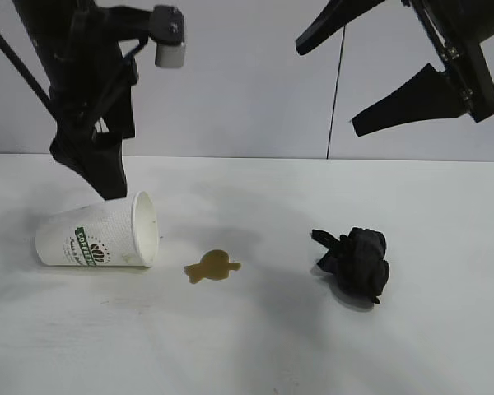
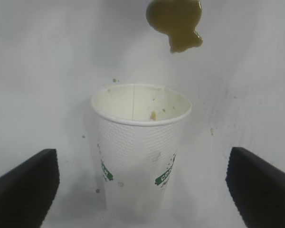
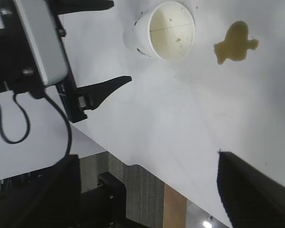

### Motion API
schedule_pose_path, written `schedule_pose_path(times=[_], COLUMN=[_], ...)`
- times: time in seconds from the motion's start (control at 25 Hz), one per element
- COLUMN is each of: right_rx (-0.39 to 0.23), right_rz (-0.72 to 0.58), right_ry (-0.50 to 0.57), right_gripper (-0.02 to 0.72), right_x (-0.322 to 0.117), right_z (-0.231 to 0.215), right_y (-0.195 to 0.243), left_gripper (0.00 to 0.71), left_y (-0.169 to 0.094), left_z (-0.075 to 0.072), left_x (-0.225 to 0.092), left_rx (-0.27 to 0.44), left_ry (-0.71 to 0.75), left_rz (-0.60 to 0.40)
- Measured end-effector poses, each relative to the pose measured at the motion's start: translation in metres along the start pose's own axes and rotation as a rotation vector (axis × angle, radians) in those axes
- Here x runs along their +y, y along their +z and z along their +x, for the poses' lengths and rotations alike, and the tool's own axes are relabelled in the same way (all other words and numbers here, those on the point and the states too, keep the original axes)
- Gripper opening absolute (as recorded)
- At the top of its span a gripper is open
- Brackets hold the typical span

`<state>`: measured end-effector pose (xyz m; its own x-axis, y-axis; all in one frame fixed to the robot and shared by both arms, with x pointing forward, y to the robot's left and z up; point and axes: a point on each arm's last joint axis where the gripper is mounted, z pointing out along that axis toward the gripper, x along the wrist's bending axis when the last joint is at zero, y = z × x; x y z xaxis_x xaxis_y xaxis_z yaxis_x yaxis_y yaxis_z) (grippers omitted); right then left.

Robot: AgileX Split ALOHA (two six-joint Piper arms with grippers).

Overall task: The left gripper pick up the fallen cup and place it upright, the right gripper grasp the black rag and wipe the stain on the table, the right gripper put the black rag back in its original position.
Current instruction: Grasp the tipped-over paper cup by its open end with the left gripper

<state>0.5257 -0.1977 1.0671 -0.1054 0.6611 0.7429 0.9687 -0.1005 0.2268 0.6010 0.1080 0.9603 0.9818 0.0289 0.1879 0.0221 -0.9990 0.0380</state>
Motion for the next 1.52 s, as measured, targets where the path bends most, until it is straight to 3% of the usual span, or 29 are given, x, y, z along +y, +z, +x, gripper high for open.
schedule_pose_path(times=[0.32,0.76,1.44,1.52], right_rx=[0.0,0.0,-0.007,-0.007], right_rz=[0.0,-0.001,-0.023,-0.023], right_ry=[0.0,0.0,0.0,0.0], right_gripper=[0.544,0.544,0.544,0.544], right_x=[0.0,0.0,0.002,0.002], right_z=[0.0,0.0,-0.001,-0.001], right_y=[0.0,0.0,0.0,0.0], left_gripper=[0.686,0.686,0.686,0.659], left_y=[0.031,0.05,0.054,0.054], left_z=[0.002,0.004,0.001,0.001], left_x=[0.001,0.0,0.007,0.007], left_rx=[-0.014,0.0,-0.001,-0.001], left_ry=[0.028,0.094,0.11,0.105], left_rz=[0.039,0.073,0.067,0.067])
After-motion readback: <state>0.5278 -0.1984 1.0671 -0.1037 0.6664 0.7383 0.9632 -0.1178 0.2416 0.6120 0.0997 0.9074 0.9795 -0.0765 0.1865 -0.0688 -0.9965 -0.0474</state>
